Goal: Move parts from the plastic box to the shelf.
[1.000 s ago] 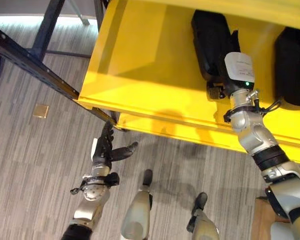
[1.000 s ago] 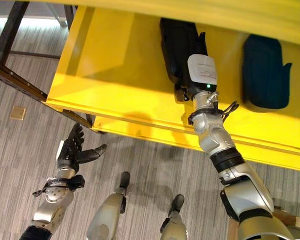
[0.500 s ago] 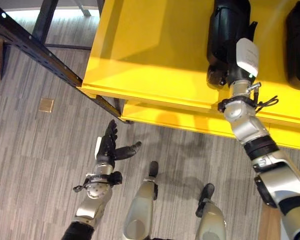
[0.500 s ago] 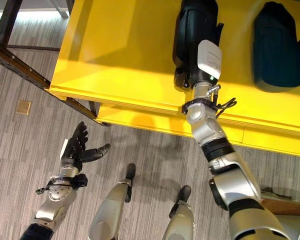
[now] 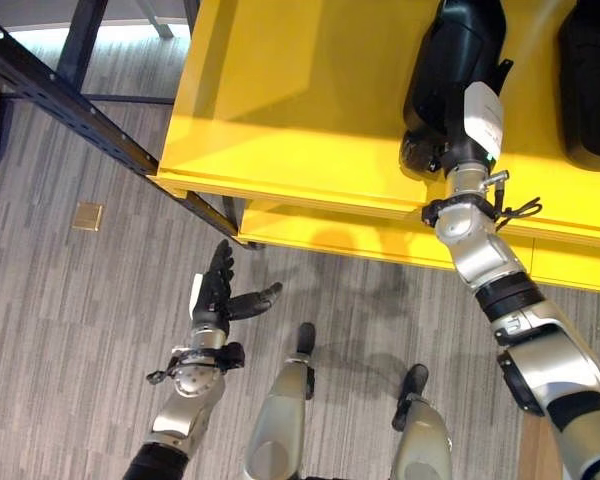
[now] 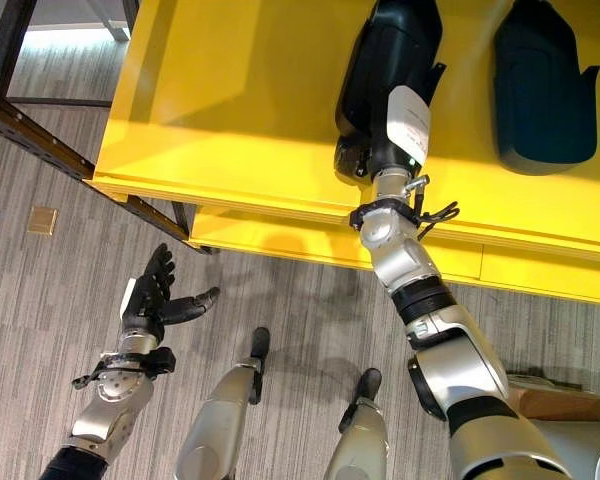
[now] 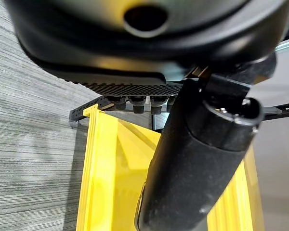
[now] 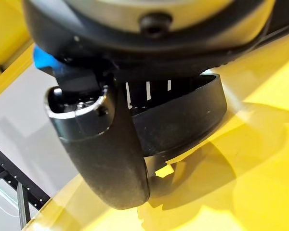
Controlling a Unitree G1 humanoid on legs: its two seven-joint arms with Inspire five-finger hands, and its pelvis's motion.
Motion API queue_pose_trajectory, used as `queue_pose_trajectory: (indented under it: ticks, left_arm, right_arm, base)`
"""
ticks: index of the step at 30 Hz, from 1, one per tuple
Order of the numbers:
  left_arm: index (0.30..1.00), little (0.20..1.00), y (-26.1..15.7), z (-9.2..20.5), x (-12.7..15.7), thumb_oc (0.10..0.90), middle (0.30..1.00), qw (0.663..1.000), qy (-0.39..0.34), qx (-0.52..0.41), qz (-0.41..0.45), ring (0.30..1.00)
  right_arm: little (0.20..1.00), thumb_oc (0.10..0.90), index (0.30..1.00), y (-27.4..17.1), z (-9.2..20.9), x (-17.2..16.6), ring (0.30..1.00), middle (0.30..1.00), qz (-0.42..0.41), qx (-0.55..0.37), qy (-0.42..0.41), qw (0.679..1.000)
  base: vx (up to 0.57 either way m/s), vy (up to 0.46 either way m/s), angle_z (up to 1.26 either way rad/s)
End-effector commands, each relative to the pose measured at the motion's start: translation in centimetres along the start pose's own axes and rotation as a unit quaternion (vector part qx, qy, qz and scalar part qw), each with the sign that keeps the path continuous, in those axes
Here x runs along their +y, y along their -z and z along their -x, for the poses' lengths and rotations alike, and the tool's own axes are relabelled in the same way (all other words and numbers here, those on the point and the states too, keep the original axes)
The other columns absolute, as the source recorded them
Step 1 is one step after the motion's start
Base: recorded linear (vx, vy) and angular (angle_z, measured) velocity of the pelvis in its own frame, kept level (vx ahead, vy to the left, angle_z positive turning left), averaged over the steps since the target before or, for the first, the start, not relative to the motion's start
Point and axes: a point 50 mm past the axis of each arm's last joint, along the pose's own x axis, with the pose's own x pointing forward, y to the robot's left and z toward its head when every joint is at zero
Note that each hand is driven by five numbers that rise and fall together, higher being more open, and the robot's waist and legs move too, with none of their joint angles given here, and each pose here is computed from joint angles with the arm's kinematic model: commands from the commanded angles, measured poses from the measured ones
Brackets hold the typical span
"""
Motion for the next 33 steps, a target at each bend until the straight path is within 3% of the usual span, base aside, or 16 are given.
queue_pose_trajectory:
  ticks: [1,11,33]
  left_arm:
    - [1.000,1.000,-3.0,0.0,0.8,0.900,1.000,0.997,-0.003,-0.078,0.000,1.000]
    - [1.000,1.000,-3.1,-0.1,0.9,0.900,1.000,0.996,-0.004,-0.085,0.003,1.000]
    - [1.000,1.000,-3.2,-0.4,1.1,0.900,1.000,0.996,-0.009,-0.087,0.007,1.000]
  right_arm:
    - [0.300,0.400,0.300,-0.7,0.4,0.9,0.300,0.300,-0.011,-0.020,-0.024,0.999]
    - [0.300,0.400,0.300,-1.2,0.3,0.3,0.300,0.300,0.075,-0.074,-0.042,0.993]
    - [0.300,0.400,0.300,-3.2,0.8,1.1,0.300,0.300,0.147,-0.152,-0.079,0.974]
  base:
    - [0.00,0.000,0.00]
    - [0.00,0.000,0.00]
    - [0.00,0.000,0.00]
